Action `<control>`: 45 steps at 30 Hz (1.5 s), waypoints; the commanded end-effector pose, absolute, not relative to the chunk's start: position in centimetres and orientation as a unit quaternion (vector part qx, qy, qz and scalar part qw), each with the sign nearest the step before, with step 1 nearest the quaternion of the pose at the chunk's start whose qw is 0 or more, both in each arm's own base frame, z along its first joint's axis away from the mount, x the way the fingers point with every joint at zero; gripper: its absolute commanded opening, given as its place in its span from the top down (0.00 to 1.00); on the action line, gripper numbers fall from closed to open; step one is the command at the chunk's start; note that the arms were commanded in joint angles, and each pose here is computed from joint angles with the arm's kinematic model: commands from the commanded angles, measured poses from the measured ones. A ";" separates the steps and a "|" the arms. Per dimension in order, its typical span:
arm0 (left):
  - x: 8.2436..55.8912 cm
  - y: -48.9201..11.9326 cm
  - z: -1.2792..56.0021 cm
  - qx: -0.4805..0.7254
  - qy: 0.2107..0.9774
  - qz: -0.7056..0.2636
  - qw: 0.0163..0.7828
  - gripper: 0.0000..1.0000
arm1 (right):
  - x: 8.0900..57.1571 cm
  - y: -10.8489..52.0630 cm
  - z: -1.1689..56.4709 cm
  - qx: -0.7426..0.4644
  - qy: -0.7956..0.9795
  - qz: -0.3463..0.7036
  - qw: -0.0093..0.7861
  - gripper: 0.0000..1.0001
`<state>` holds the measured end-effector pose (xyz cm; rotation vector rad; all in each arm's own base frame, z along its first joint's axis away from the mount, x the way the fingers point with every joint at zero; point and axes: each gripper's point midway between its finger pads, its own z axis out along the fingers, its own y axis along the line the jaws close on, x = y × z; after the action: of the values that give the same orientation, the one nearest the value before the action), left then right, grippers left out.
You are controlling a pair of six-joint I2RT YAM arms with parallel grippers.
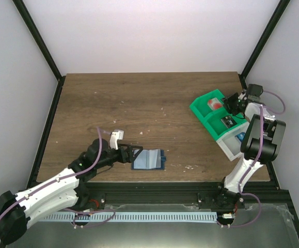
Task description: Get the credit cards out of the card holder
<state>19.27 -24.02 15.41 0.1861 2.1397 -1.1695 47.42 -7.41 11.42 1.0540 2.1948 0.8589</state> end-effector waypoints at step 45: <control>19.9 -24.2 9.1 -0.017 0.853 -0.497 0.161 0.00 | 18.9 28.9 12.5 -0.001 0.887 0.443 0.130 0.64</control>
<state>20.12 -24.36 8.52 -0.0197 2.4649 -1.3553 18.66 26.83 12.01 -0.0090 2.6067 1.2784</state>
